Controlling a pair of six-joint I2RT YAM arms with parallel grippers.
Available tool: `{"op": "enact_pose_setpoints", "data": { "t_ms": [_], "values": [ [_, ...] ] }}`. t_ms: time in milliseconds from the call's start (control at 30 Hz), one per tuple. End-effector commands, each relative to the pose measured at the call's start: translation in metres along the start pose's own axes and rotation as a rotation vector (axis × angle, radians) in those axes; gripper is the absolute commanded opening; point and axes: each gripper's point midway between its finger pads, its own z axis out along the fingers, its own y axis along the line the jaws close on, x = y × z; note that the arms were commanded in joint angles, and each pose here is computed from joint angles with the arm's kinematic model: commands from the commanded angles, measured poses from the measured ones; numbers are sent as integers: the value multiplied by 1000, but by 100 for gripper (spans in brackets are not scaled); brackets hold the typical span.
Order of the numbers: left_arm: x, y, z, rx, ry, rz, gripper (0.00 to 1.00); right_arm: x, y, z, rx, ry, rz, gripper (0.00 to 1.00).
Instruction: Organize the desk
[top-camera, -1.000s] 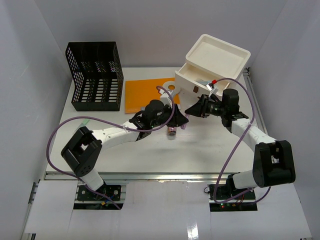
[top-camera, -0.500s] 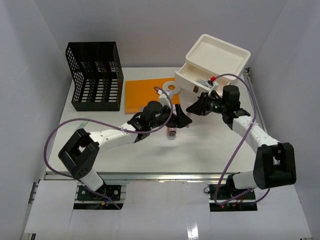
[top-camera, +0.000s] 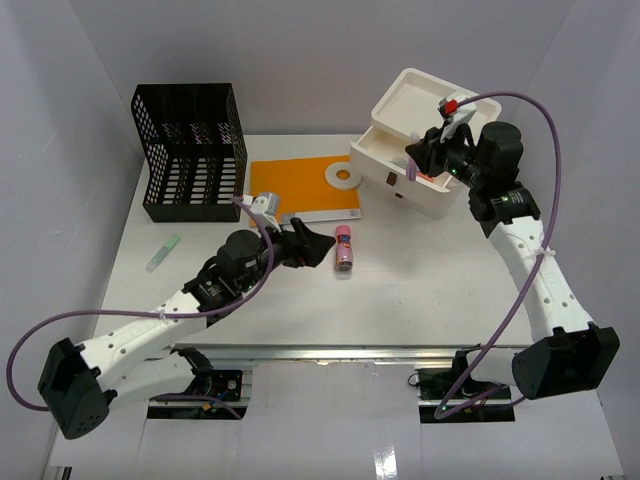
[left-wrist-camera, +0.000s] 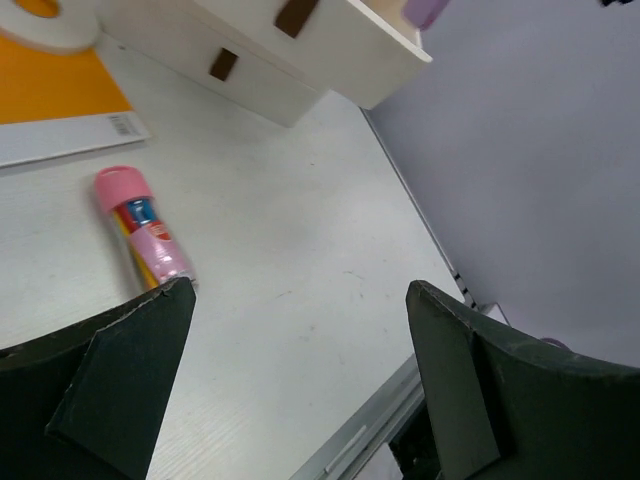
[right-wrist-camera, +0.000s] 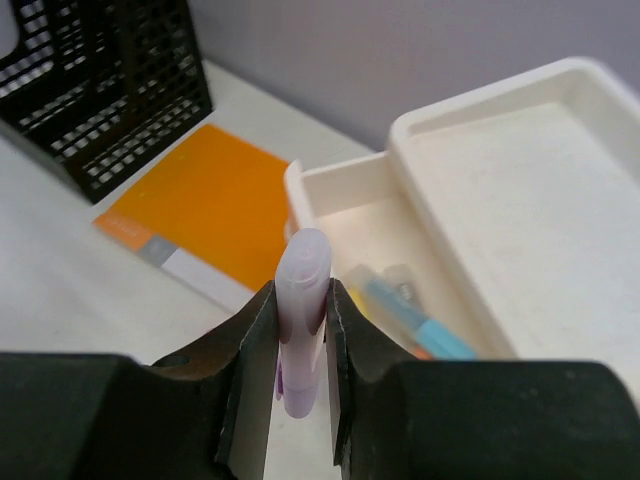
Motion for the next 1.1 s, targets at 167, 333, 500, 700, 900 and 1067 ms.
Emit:
{"op": "enact_pose_setpoints", "data": {
  "t_ms": [167, 333, 500, 700, 900, 1067],
  "values": [
    [12, 96, -59, -364, 5, 30, 98, -10, -78, 1, 357, -1, -231, 12],
    [13, 124, -69, -441, 29, 3, 98, 25, -86, 15, 359, 77, -265, 17],
    [18, 149, -68, -484, 68, -62, 98, 43, -89, 21, 352, 119, -281, 42],
    [11, 176, -73, -534, 58, -168, 98, 29, -72, 14, 294, 84, -246, 78],
    [-13, 210, -90, -649, 0, -227, 98, 16, 6, -13, -57, 28, -261, 97],
    [-30, 255, -117, -861, -23, -133, 98, 60, 112, -56, -592, -34, -184, 93]
  ]
}}
